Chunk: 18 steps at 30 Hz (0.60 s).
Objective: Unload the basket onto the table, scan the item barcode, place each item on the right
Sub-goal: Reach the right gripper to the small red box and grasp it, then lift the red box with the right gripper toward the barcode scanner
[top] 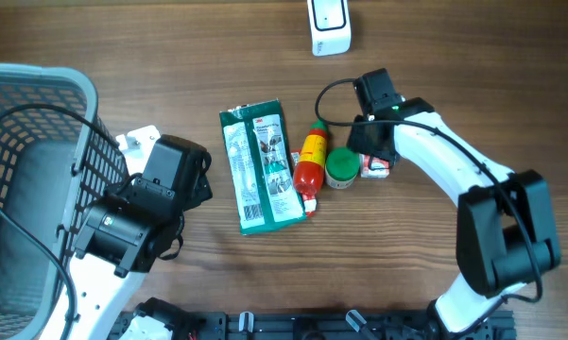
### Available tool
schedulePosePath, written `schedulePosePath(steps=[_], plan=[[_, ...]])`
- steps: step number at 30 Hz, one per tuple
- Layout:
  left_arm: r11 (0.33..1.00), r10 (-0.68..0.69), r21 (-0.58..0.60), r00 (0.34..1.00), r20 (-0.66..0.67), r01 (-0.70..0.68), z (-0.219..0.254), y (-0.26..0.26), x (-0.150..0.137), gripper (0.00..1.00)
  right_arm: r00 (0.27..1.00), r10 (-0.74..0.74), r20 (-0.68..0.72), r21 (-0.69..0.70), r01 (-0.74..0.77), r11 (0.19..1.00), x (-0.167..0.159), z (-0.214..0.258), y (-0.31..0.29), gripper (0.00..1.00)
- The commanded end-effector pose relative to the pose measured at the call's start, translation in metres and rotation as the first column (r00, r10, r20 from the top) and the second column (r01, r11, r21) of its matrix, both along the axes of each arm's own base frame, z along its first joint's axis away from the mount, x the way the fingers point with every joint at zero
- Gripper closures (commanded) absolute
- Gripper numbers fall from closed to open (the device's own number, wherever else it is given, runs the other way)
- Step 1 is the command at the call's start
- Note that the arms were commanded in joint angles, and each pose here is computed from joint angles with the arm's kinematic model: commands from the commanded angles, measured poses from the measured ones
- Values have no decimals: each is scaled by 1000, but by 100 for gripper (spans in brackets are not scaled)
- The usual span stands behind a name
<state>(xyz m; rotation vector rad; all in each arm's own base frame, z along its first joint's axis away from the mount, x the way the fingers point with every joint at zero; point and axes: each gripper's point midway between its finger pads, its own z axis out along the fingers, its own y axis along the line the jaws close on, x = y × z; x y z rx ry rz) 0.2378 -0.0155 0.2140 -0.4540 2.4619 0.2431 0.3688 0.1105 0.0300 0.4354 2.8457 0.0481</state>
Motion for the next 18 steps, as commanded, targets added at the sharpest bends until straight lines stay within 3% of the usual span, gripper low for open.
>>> schedulePosePath(steps=[1,6,9,11,12,18], plan=[[1000,28,8,1000,8,-28,0,5,0,0,998,-8,-54,-39,6,999,-3,-19,-4,53],[1000,28,8,1000,8,-28,0,5,0,0,991,-11,-131,-75,1,997,-17,-37,-10,43],[1000,28,8,1000,8,-28,0,5,0,0,984,-10,-180,-75,-3,997,-25,-48,-10,60],[1000,28,8,1000,8,-28,0,5,0,0,977,0,-214,-28,-7,1000,-31,-52,-2,88],[1000,28,8,1000,8,-28,0,5,0,0,975,2,-221,-4,-3,1000,-32,-52,2,95],[1000,28,8,1000,8,-28,0,5,0,0,954,-84,-289,105,119,987,-33,1,20,96]])
